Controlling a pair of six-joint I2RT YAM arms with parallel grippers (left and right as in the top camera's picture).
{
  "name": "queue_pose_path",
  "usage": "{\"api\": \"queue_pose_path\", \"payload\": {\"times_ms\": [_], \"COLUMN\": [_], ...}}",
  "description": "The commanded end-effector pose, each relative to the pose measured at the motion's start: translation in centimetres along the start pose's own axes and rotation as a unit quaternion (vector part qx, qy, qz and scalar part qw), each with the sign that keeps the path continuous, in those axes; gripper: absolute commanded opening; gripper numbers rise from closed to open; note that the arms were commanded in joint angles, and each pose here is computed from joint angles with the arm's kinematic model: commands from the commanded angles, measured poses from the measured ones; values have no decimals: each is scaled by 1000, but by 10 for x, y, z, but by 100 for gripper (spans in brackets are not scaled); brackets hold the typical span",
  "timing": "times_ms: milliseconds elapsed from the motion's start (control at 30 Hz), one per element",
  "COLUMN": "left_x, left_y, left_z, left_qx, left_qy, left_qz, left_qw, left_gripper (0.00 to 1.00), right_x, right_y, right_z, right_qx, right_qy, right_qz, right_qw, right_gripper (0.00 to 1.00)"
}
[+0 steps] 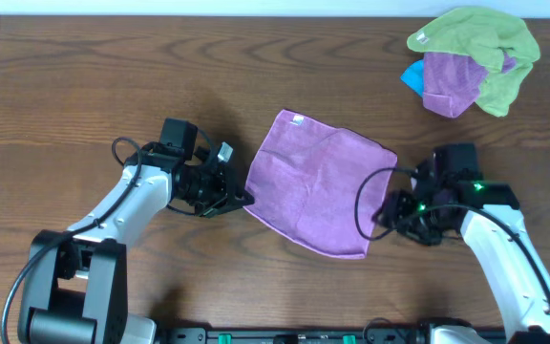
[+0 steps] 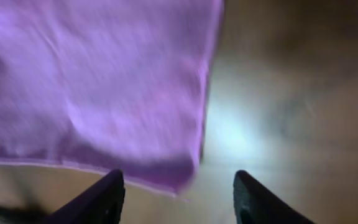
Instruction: Fold the cloth
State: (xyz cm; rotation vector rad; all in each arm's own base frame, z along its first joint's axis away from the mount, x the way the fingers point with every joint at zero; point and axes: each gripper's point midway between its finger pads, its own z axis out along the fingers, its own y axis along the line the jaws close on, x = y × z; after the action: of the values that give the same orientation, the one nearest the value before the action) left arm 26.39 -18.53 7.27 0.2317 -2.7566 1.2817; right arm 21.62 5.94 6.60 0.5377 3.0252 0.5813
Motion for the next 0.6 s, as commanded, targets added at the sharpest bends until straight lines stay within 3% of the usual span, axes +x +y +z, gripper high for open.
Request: {"api": "queue_pose_path", "payload": {"times_ms": [0, 133, 267, 567], "left_x": [1, 1, 1, 1], "left_y": [-2, -2, -2, -2], "left_z": [-3, -3, -3, -3], "left_qx": [-1, -1, -1, -1], "left_qy": [-3, -3, -3, -3], "left_qz": [13, 12, 13, 14], "left_qw": [1000, 1000, 1000, 1000], "left_gripper": [6, 6, 6, 6], "right_x": [16, 36, 56, 66], "right_y": [-2, -8, -1, 4], "right_z": [0, 9, 30, 69], "right_qx": [6, 9, -42, -110], "right_qy": [29, 63, 95, 86], "right_qz": [7, 16, 46, 91], "right_qw": [1000, 998, 994, 986], "right_gripper": [58, 59, 59, 57]}}
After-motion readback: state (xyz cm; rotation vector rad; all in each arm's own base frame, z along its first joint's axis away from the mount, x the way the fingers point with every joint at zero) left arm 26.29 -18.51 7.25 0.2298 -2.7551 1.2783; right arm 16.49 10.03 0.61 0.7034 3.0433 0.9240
